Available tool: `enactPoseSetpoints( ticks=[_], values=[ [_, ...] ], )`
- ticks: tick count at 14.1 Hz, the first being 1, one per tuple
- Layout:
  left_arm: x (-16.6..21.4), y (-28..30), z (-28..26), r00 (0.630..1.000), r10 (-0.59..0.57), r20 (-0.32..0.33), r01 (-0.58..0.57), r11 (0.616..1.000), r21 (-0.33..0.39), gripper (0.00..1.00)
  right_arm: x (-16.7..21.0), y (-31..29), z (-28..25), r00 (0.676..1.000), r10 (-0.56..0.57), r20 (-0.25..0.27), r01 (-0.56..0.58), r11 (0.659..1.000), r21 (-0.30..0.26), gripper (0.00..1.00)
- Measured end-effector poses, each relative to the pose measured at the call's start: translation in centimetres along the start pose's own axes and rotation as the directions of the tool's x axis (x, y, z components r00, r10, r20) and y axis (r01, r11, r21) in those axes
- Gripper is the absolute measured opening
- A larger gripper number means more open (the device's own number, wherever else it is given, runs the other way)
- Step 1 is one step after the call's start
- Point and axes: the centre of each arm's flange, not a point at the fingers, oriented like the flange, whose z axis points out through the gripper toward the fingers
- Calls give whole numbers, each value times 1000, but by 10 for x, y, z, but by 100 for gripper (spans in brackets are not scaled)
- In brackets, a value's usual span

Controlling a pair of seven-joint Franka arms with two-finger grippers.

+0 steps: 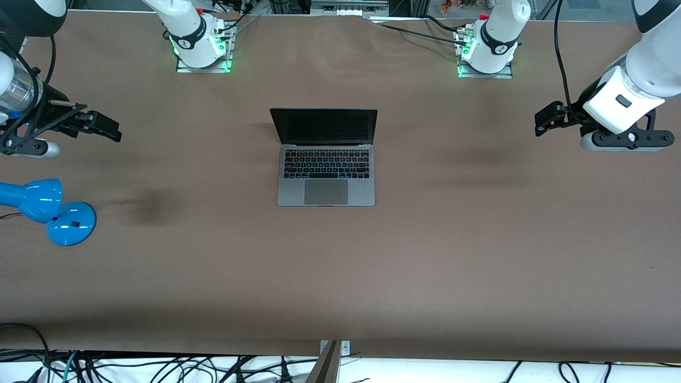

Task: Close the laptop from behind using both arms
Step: 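Start moving both grippers from rest toward the open laptop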

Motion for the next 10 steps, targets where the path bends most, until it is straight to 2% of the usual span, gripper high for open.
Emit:
enactPoseSetpoints(
  ticks=[5,10],
  values=[
    [-4,0,7,1000,0,-3,0,1000,-2,100,0,0,2,1000,0,5,0,1000,-1,100],
    [-14,9,10,1000,-2,2,2,999,-36,100,-1,0,7,1000,0,15,0,1000,-2,100]
  ],
)
